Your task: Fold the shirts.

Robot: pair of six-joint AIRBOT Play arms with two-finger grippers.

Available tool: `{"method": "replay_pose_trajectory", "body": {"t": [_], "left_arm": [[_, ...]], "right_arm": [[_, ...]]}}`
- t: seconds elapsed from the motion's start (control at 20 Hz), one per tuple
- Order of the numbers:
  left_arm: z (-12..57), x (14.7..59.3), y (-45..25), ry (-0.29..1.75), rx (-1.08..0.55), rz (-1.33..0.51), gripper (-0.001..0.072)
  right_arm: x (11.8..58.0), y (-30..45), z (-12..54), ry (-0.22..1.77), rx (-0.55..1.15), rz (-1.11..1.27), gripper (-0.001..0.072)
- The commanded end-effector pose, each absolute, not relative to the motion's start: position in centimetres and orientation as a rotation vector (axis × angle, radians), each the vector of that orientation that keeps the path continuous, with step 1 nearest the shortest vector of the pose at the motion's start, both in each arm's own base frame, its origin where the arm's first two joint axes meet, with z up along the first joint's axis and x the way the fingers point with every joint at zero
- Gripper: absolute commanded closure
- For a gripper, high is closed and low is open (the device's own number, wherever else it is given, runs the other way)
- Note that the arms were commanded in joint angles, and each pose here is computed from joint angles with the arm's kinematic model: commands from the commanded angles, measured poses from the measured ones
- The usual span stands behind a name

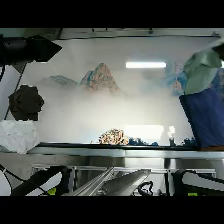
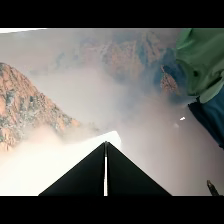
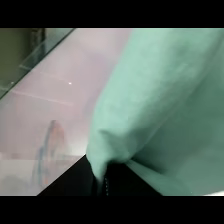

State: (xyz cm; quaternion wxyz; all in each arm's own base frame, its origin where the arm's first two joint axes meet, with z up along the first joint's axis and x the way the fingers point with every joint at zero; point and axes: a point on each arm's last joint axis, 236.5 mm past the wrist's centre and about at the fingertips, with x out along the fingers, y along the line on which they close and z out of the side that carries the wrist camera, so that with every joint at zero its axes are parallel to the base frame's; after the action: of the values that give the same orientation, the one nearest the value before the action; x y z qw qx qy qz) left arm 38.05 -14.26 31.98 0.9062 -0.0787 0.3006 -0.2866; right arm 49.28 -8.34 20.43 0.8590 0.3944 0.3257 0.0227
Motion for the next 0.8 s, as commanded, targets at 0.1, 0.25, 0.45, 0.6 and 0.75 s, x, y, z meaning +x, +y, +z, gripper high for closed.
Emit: {"method": "replay_pose_trajectory", "body": {"t": [0.1, 0.25, 0.45, 0.6, 0.75], "left_arm": [[31.6, 37.7, -14.4, 0.640, -0.161, -0.599, 0.0691], [31.6, 37.8, -14.4, 0.639, -0.161, -0.599, 0.0691], [31.6, 37.7, -14.4, 0.643, -0.159, -0.599, 0.0691], [31.1, 37.3, -14.4, 0.668, -0.153, -0.607, 0.0691], [30.8, 37.0, -14.5, 0.684, -0.149, -0.612, 0.0691]], "right_arm": [[34.9, -17.9, 10.9, 1.130, 0.865, -0.516, 0.0696], [27.9, -17.0, 8.9, 1.272, 0.906, -0.727, 0.0696], [20.1, -17.0, 6.7, 1.397, 0.846, -0.963, 0.0696], [16.3, -16.3, 3.9, 1.500, 0.843, -1.029, 0.0696], [14.9, -15.8, 1.5, 1.559, 0.846, -1.043, 0.0650]]}}
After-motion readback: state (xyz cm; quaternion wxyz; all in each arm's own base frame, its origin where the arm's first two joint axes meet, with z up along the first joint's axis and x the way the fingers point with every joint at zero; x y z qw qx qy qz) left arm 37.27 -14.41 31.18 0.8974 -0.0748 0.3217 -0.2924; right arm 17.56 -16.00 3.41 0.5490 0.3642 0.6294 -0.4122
